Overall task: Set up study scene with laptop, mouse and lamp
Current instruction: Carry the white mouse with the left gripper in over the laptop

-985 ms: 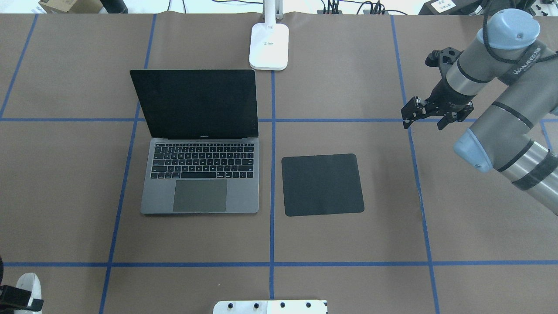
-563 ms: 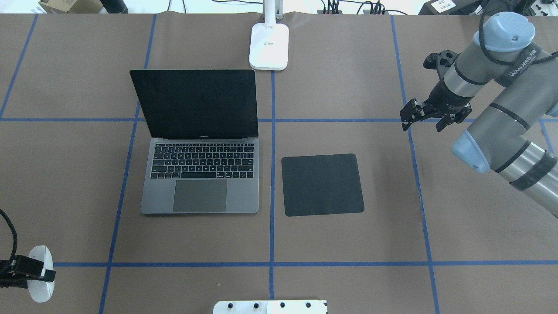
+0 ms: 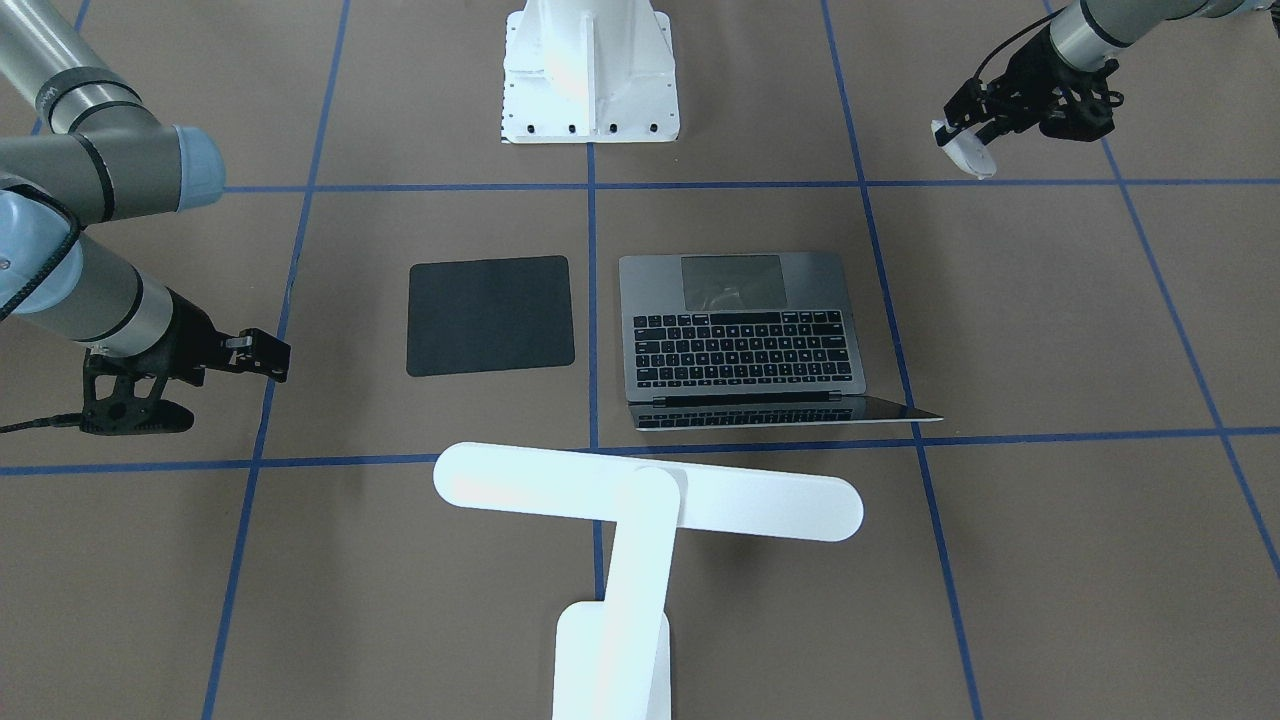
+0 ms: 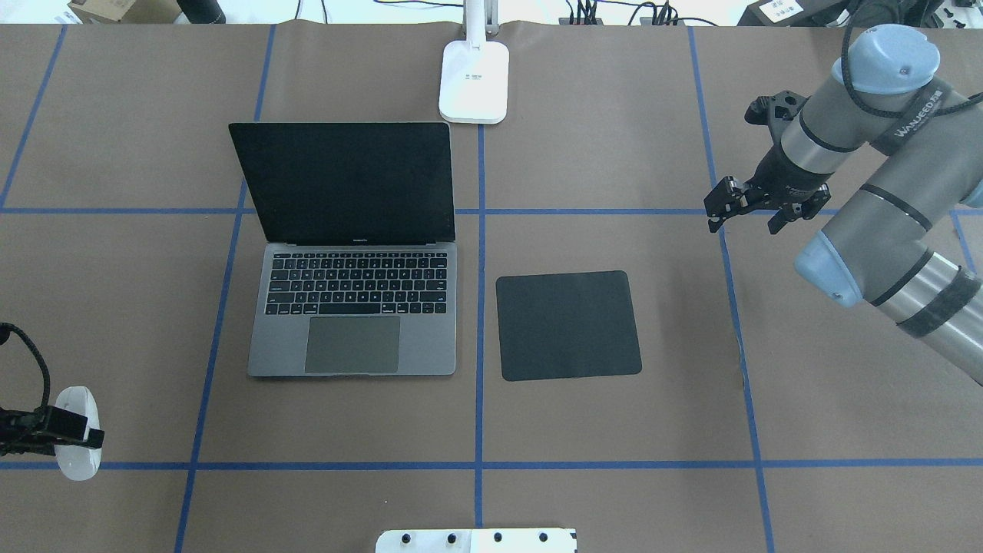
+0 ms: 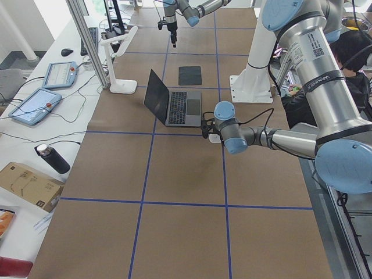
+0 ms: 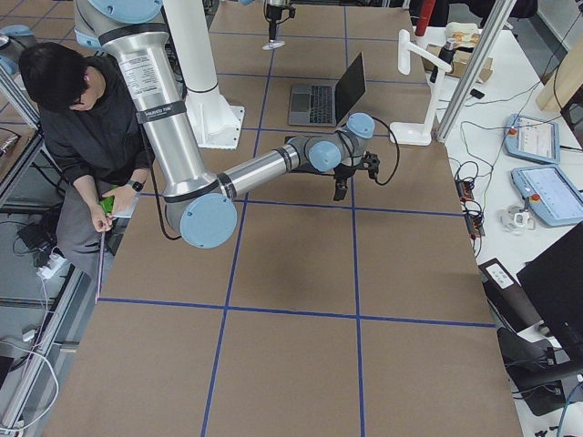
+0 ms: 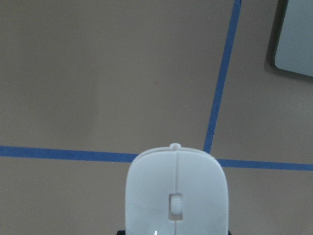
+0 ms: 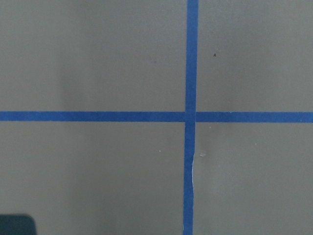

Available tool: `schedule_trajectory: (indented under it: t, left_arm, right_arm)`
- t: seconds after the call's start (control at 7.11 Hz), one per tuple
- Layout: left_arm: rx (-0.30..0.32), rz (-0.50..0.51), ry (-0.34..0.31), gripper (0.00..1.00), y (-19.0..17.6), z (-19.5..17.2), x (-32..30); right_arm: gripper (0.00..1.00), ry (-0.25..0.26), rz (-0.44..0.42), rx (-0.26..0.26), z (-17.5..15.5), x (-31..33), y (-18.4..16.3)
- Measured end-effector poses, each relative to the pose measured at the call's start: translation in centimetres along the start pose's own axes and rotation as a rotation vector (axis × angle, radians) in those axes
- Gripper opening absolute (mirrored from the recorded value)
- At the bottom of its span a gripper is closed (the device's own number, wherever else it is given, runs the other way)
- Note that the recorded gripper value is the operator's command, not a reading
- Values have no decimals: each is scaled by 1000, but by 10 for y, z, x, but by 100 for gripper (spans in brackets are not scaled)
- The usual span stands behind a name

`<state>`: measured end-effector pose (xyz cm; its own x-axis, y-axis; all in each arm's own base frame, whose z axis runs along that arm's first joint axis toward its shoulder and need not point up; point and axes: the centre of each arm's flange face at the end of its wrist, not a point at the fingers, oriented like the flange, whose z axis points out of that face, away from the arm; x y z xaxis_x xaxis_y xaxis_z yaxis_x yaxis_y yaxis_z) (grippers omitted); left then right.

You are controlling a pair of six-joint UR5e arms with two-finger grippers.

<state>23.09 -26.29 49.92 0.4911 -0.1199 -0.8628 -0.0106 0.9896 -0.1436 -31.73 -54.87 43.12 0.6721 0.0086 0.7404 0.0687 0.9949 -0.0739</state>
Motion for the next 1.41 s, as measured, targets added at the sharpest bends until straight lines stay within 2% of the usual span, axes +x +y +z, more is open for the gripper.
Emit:
schedule_trajectory:
  t: [0.42, 0.98, 1.13, 1.41]
  left_arm:
    - [29, -16, -31, 24, -44, 8, 61]
    - [48, -58, -43, 25, -90, -1, 210]
    - [37, -76, -49, 25, -92, -1, 257]
    - [28, -99, -63, 25, -75, 22, 328]
  right_arm:
    - [99, -2, -1, -2, 0, -1, -1]
    - [99, -3, 3, -5, 1, -2, -3]
    - [99, -4, 3, -4, 0, -1, -2]
    - [99, 5, 18, 11, -8, 14, -8]
